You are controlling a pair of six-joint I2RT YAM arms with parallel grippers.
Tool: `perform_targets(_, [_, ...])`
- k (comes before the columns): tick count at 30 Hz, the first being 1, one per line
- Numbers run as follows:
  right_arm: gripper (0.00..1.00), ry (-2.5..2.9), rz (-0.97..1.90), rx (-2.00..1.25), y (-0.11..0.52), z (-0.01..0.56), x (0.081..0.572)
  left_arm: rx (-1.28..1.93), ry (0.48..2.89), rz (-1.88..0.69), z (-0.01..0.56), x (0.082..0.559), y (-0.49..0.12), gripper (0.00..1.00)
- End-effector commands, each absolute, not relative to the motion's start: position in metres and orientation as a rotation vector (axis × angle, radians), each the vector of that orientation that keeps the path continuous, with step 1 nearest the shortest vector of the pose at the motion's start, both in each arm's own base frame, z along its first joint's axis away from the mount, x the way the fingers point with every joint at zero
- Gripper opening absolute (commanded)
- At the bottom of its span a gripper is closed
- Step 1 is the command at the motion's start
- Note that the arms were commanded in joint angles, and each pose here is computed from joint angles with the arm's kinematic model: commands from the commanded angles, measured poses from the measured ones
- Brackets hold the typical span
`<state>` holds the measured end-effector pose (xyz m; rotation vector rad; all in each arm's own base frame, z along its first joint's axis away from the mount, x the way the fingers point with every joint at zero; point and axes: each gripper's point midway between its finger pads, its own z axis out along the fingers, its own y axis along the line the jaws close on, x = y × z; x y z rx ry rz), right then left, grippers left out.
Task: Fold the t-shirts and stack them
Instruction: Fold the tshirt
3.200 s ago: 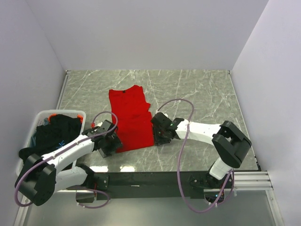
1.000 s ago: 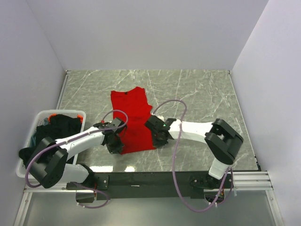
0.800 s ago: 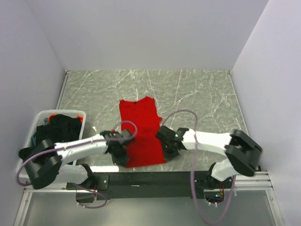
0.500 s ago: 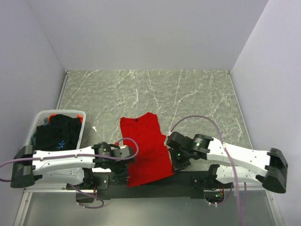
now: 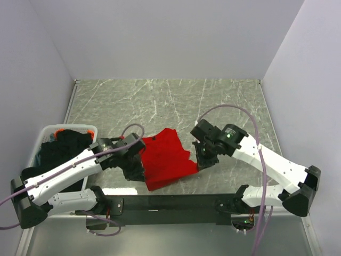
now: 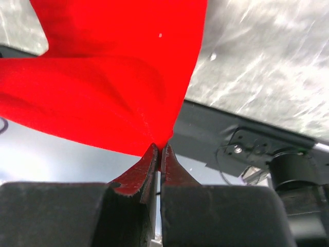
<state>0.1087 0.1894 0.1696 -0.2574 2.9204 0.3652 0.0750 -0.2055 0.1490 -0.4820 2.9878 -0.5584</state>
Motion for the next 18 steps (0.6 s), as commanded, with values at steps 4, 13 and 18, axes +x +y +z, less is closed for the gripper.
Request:
perform_targets(4, [0.00, 2.856, 0.225, -0.369, 0.186, 0.193, 0.144, -0.393, 2.940, -0.487, 0.162, 0.105, -0.189, 0.01])
perform_targets(13, [0.00, 2.796, 0.211, -0.379, 0.204, 0.208, 0.191, -0.432, 2.884, -0.476, 0.162, 0.149, -0.182, 0.01])
perform_targets(18, [0.00, 2.757, 0.242, -0.375, 0.218, 0.215, 0.216, -0.450, 2.860, -0.462, 0.157, 0.171, -0.177, 0.01])
